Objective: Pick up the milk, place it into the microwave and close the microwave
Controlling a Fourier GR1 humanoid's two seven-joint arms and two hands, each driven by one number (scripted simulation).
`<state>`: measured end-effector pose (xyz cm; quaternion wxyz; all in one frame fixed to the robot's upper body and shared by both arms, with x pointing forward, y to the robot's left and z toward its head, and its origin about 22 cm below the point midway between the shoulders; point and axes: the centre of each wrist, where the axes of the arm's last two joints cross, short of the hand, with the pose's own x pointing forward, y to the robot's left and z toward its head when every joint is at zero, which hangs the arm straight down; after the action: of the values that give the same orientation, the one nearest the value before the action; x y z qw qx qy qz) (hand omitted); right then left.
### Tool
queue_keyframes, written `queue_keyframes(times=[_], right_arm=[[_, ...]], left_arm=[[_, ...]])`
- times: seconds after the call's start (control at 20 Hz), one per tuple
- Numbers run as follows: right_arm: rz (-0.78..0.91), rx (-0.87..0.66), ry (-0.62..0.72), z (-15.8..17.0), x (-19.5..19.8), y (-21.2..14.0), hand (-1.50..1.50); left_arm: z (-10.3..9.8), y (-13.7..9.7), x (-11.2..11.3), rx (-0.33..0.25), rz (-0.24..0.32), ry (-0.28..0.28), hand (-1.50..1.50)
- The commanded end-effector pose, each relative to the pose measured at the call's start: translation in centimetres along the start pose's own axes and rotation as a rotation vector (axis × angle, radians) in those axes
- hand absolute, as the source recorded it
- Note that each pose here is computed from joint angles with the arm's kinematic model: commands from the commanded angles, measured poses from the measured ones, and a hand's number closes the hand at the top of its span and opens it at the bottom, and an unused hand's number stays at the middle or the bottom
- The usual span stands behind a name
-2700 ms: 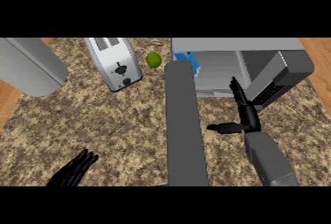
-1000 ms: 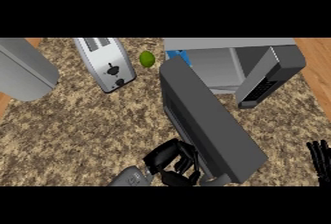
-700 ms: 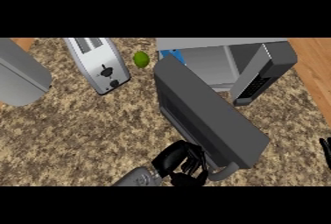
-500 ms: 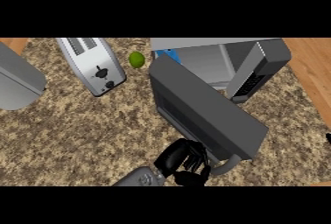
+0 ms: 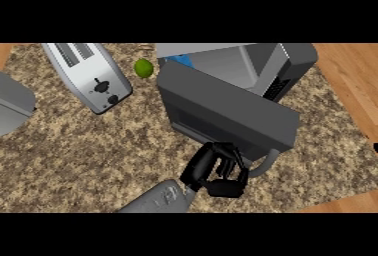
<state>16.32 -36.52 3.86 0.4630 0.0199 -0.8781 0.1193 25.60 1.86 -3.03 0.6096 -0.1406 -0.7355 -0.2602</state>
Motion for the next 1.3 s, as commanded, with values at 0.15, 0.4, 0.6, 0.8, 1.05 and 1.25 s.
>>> queue_keyframes(times=[0.15,0.4,0.6,0.8,1.05,1.25], right_arm=[[-0.033,0.060,-0.030,-1.6,1.3,-0.5,-1.50],[-0.032,0.092,-0.034,-3.0,2.0,-1.5,-1.50],[-0.050,0.124,-0.023,-3.4,2.3,-1.3,-1.50],[-0.029,0.128,-0.052,-4.7,3.2,-2.0,-1.50],[-0.020,0.129,-0.051,-5.4,3.5,-2.9,-1.50],[-0.037,0.118,-0.051,-5.6,3.5,-3.1,-1.50]], left_arm=[[-2.3,1.0,2.1,0.127,0.114,-0.071,1.50],[-4.4,2.5,3.1,0.177,0.140,-0.084,1.50],[-6.2,3.6,3.9,0.219,0.137,-0.070,1.50],[-7.2,4.6,3.9,0.262,0.145,-0.060,1.50],[-8.4,5.6,4.9,0.291,0.199,-0.114,1.50],[-9.2,6.4,5.1,0.320,0.196,-0.134,1.50]])
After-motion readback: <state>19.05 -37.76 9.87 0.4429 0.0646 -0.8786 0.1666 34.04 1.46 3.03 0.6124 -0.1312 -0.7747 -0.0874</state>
